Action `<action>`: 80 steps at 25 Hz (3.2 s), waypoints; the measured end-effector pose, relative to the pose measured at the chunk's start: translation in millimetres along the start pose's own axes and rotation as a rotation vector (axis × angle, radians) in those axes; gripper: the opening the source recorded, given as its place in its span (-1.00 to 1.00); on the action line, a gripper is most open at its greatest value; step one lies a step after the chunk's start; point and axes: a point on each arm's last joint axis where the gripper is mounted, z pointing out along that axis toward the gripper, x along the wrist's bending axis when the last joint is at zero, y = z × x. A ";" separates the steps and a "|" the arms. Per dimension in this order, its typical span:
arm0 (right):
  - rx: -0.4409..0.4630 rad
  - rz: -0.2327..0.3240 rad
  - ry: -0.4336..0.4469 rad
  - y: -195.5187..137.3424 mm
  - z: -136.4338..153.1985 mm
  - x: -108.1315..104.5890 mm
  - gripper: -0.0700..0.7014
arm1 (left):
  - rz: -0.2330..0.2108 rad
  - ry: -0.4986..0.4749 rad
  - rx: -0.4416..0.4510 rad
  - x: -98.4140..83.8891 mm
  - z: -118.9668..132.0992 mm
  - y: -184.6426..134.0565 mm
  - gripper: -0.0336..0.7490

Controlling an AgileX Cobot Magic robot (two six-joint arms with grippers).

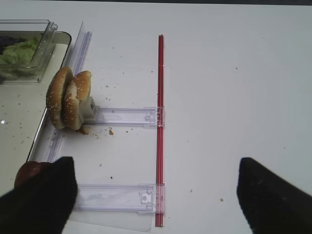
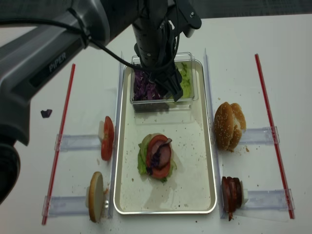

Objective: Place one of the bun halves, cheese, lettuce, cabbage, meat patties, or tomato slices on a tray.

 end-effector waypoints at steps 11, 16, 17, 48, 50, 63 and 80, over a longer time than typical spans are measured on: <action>0.000 0.000 0.000 0.0 0.0 0.0 0.94 | -0.252 0.049 0.030 76.4 4.5 -31.8 0.35; 0.000 0.001 0.000 0.0 0.0 0.0 0.94 | -0.395 0.079 0.046 116.7 4.9 -56.2 0.35; 0.000 0.001 0.000 0.0 0.0 0.0 0.94 | -0.426 0.086 0.050 125.0 4.7 -62.1 0.35; 0.000 0.002 0.000 0.0 0.0 0.0 0.94 | -0.764 0.131 0.072 202.5 -0.9 -134.8 0.35; 0.000 0.002 0.000 0.0 0.0 0.0 0.94 | -0.767 0.123 0.071 201.5 -0.5 -134.9 0.35; 0.000 0.001 0.001 0.0 0.0 0.0 0.94 | -0.766 0.125 0.058 176.5 -30.6 -152.5 0.34; 0.000 0.001 0.001 0.0 0.0 0.0 0.94 | -0.860 0.196 0.004 119.0 -90.0 -199.9 0.34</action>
